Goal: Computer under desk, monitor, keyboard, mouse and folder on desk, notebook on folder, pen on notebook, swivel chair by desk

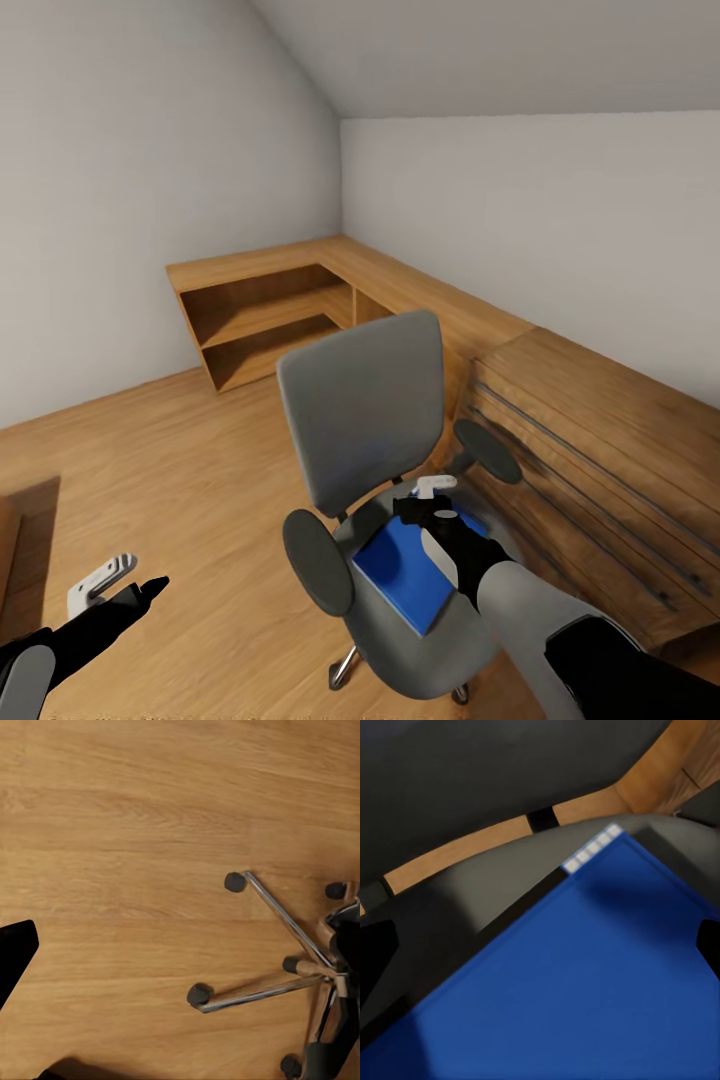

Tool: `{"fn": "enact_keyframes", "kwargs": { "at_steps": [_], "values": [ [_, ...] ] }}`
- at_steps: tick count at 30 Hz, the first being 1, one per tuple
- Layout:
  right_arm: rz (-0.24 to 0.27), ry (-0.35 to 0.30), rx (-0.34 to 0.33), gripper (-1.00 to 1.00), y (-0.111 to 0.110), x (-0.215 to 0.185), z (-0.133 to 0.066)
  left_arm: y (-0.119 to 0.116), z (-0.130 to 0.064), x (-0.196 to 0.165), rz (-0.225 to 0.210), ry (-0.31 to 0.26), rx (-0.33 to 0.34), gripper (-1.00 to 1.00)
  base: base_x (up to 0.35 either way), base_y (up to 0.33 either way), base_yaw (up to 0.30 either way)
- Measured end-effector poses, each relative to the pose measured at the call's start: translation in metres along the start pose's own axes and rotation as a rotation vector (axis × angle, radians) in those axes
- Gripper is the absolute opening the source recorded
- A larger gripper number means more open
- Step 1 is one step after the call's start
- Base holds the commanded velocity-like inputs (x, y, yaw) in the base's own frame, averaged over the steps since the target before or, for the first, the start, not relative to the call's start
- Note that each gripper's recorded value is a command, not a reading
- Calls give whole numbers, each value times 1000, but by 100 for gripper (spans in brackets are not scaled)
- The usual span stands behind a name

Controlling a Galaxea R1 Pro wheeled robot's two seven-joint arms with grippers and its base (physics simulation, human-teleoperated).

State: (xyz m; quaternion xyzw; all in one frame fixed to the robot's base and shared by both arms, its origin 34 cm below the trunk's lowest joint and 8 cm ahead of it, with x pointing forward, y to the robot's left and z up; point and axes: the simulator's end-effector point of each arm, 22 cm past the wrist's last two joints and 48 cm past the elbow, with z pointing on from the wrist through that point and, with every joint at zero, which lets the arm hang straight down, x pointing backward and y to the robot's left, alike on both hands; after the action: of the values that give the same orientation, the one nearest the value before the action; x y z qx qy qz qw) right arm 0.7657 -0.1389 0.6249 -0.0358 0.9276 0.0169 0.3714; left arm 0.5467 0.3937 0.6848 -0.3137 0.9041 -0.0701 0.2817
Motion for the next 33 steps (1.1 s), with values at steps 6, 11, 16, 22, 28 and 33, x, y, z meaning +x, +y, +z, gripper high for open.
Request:
{"fn": "enact_keyframes", "kwargs": {
  "at_steps": [6,11,16,22,28,33],
  "values": [
    [0,9,-1,100,0,13,10,5,11,8,1,8,-5,100,0,0,0],
    [1,17,-1,100,0,20,15,8,16,12,1,14,-10,100,0,0,0],
    [1,24,-1,100,0,24,17,9,17,14,2,20,-14,100,0,0,0],
    [2,34,-2,100,1,30,20,11,20,16,3,27,-19,100,0,0,0],
    [1,40,-1,100,0,34,22,12,21,18,4,32,-23,100,0,0,6],
    [1,41,1,100,0,34,22,13,22,19,5,33,-24,100,0,0,1]
  ]
}}
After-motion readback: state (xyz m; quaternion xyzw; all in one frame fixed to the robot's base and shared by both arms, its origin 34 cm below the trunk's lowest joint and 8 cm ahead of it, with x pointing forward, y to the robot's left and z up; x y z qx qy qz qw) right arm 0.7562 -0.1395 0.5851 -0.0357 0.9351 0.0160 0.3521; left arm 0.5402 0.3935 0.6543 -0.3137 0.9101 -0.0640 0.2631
